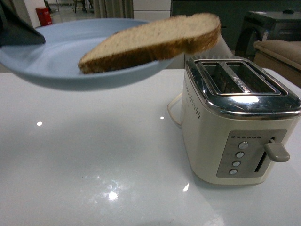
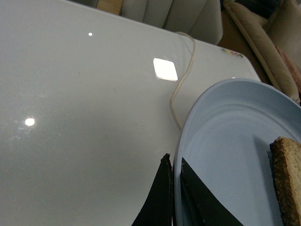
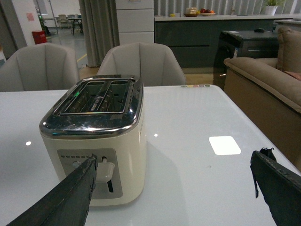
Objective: Left arm holds plate, right arm toasts bread
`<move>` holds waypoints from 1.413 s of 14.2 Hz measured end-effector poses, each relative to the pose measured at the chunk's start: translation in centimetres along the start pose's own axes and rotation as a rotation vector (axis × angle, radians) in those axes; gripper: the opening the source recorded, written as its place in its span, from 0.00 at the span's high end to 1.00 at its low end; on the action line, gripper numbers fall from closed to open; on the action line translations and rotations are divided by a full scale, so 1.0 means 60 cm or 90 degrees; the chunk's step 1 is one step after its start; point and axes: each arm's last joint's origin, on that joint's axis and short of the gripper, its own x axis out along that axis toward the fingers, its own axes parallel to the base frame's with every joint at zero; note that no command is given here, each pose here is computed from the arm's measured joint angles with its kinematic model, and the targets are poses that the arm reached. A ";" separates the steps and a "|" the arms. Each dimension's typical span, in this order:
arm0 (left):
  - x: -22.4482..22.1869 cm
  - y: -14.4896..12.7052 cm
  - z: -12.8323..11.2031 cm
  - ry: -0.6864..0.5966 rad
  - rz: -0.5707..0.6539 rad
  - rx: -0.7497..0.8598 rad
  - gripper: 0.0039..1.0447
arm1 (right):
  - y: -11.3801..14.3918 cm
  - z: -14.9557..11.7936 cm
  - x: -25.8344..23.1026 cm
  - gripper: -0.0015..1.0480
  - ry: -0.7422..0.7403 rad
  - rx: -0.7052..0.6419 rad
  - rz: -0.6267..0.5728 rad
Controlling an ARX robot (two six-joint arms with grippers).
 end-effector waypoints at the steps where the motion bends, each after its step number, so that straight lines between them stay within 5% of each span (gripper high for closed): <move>1: -0.017 -0.024 0.015 -0.009 -0.009 0.010 0.98 | 0.000 0.000 0.000 0.06 0.000 0.000 0.000; 4: -0.041 -0.060 0.027 0.005 -0.009 0.030 0.98 | 0.000 0.000 0.000 0.06 0.000 0.000 0.000; 11: -0.040 -0.050 0.012 0.009 0.060 -0.002 0.98 | 0.000 0.000 0.000 0.06 0.000 0.000 0.000; 20: -0.033 -0.043 0.018 0.005 0.052 -0.015 0.98 | 0.000 0.000 0.000 0.06 0.000 0.000 0.000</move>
